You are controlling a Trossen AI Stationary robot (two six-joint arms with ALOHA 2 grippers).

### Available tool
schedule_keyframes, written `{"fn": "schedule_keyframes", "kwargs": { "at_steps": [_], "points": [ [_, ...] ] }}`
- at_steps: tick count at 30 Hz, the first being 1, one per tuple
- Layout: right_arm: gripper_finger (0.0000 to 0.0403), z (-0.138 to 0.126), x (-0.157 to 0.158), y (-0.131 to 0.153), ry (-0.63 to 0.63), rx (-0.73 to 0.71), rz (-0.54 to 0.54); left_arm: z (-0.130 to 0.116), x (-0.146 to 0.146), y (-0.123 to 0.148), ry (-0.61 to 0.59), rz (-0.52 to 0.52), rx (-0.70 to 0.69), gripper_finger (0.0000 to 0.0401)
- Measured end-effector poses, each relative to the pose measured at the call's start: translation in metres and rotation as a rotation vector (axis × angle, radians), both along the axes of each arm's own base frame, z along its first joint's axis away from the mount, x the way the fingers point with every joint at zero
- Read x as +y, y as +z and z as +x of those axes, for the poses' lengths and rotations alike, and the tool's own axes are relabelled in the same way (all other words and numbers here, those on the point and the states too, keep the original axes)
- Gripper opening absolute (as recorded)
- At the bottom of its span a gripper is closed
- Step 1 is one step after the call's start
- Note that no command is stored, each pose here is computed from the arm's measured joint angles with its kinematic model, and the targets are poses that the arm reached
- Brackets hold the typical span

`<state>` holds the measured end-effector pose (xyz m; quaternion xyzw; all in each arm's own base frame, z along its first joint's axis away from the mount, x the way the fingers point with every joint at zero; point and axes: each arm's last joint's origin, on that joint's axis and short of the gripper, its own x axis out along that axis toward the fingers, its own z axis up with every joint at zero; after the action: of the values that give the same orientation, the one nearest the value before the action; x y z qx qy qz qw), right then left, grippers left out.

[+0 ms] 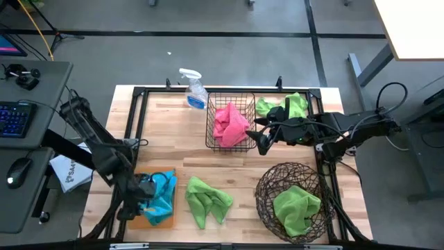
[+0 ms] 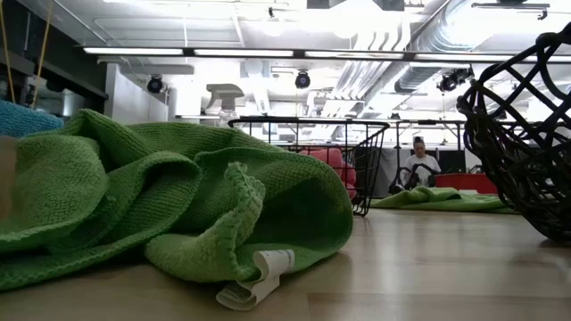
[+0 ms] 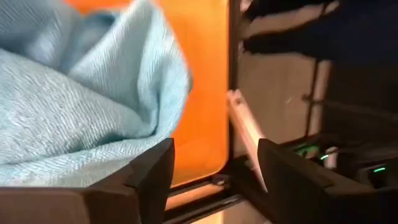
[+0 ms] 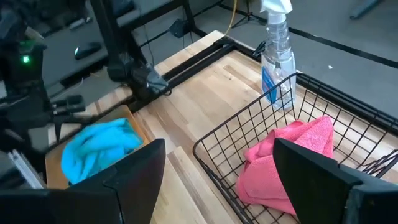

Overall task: Sort microfiber towel by color & place in baskets
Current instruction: Put the green towel into the black woven basket

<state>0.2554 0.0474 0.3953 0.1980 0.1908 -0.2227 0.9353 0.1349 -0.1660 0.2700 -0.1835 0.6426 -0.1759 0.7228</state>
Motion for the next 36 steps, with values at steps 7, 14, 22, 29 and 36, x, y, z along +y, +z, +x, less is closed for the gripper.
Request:
{"fn": "schedule_keyframes", "kwargs": {
  "at_steps": [7, 14, 22, 29, 36],
  "points": [
    [0.0293, 0.052, 0.017, -0.034, 0.109, 0.034, 0.096, 0.028, 0.036, 0.046, 0.261, 0.015, -0.343, 0.0229],
    [0.0293, 0.124, 0.055, -0.109, 0.442, 0.103, 0.229, 0.039, 0.087, 0.085, 0.446, 0.098, -0.667, 0.023],
    [0.0293, 0.153, 0.078, -0.184, 0.495, 0.249, 0.258, 0.028, 0.116, 0.108, 0.673, 0.282, -0.912, 0.023],
    [0.0293, 0.158, 0.095, -0.22, 0.537, 0.318, 0.255, 0.033, 0.114, 0.115, 0.674, 0.259, -0.996, 0.023],
    [0.0267, 0.16, 0.103, -0.247, 0.543, 0.381, 0.234, 0.036, 0.113, 0.114, 0.699, 0.292, -0.997, 0.023]
  ]
}}
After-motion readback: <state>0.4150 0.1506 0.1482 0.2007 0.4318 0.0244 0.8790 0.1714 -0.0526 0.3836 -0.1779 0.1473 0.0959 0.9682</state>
